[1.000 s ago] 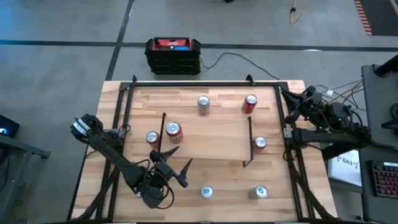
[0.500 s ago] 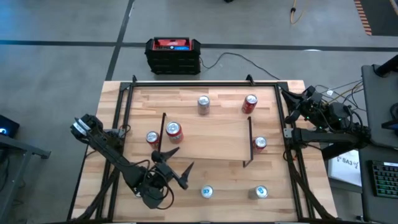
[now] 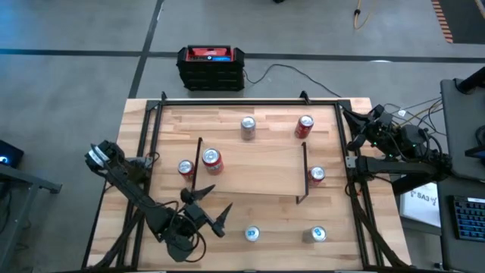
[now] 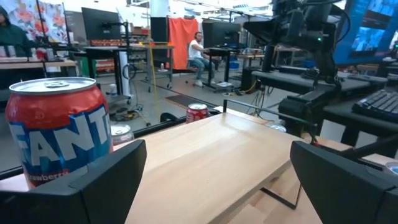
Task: Place canned beverage on shelf
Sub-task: Put the orange soda can on the shelf
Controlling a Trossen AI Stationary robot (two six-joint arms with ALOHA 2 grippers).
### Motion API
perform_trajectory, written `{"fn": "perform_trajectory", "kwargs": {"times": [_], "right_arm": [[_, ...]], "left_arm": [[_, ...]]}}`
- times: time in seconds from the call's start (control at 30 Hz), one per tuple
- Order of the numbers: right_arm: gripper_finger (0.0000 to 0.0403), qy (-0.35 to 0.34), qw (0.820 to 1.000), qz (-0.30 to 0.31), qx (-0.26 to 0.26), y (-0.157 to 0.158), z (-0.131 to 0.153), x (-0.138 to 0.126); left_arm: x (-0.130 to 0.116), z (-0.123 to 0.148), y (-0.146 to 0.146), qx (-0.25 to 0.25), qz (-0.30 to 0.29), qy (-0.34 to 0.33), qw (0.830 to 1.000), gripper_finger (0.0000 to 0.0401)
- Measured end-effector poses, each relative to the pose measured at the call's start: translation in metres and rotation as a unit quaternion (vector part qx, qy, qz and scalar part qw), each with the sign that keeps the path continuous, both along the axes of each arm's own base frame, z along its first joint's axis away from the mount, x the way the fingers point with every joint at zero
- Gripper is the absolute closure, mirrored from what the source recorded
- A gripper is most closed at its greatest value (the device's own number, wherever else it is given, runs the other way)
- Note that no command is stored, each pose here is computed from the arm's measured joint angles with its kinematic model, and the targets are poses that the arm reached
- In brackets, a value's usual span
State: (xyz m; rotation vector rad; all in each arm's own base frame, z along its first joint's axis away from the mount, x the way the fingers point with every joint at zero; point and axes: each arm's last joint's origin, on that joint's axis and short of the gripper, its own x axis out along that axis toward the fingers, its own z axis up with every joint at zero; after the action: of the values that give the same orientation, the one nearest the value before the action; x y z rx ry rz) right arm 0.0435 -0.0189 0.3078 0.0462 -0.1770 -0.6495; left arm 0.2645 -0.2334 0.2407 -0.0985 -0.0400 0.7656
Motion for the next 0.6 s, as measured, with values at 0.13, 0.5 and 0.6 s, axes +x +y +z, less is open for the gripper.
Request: {"fn": "perform_trajectory", "kwargs": {"times": [0.13,0.5,0.6], "right_arm": [[0.0380,0.000,1.000,0.000,0.000,0.000,0.000,0.000],[0.0380,0.000,1.000,0.000,0.000,0.000,0.000,0.000],[0.0380,0.000,1.000,0.000,0.000,0.000,0.000,0.000]], "left_arm": [[0.000,0.000,0.000,0.003,0.000,0.003,1.000,0.0017],[-0.005,0.014,-0.014,-0.021,-0.019,-0.019,0.999,0.0017],[-0.005,0.028,-0.020,0.008,-0.024,0.007,1.000,0.0018]]}}
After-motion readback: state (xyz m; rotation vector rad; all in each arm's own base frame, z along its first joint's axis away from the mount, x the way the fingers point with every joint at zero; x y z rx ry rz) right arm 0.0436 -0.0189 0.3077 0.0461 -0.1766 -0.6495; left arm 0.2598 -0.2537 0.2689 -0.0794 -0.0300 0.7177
